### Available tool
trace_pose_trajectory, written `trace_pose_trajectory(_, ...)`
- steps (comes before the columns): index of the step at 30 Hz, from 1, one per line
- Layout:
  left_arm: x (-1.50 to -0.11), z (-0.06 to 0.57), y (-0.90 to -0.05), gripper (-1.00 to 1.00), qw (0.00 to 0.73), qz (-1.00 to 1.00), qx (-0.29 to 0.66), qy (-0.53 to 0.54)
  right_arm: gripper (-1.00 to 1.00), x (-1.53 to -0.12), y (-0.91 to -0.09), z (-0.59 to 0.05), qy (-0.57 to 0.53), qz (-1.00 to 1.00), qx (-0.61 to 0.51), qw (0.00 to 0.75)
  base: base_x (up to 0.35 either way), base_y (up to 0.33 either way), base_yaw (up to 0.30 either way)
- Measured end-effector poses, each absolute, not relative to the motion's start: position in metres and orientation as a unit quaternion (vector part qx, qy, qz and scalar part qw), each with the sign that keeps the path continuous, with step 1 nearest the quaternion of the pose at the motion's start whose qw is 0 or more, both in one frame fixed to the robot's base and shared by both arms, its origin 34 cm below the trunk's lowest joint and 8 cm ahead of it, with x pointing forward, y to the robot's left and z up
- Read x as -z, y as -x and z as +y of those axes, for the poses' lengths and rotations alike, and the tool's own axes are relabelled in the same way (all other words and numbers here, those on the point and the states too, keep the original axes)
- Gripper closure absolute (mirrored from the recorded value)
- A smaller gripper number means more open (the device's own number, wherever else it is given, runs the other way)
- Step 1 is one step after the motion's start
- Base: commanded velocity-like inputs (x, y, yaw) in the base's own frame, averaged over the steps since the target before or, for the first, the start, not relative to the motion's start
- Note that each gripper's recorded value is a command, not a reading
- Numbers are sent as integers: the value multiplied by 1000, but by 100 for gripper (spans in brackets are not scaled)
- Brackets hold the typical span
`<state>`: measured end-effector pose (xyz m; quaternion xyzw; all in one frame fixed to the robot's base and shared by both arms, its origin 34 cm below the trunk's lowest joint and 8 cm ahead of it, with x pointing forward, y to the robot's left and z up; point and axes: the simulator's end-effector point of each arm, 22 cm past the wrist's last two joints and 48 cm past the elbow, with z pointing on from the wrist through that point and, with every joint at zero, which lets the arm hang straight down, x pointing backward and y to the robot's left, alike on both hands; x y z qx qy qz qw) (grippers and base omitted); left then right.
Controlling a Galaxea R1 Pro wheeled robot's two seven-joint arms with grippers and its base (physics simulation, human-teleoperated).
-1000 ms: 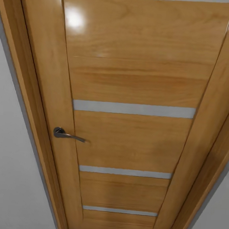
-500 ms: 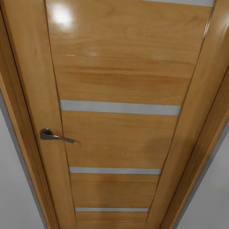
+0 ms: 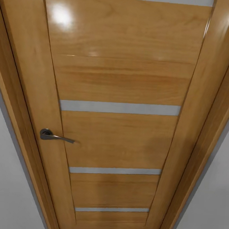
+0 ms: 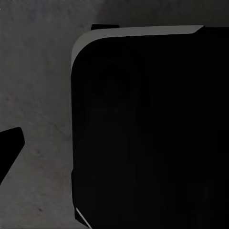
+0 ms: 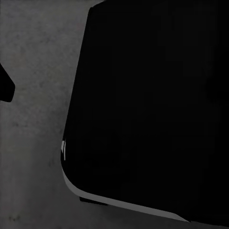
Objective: Move the two storage containers from the living room to the garage. In the garage, place one container on the floor and stack the other container on top of it (either order is fine).
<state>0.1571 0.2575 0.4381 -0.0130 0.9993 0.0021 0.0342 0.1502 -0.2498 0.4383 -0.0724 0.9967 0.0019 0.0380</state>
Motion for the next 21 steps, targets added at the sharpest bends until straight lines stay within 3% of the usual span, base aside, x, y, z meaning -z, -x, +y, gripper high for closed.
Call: trace_pose_trajectory(21, -438, 258, -157, -100, 34, 999, -4, 13, -100, -438, -150, -251, 73, 997, -1, 38, 5, -3, 36)
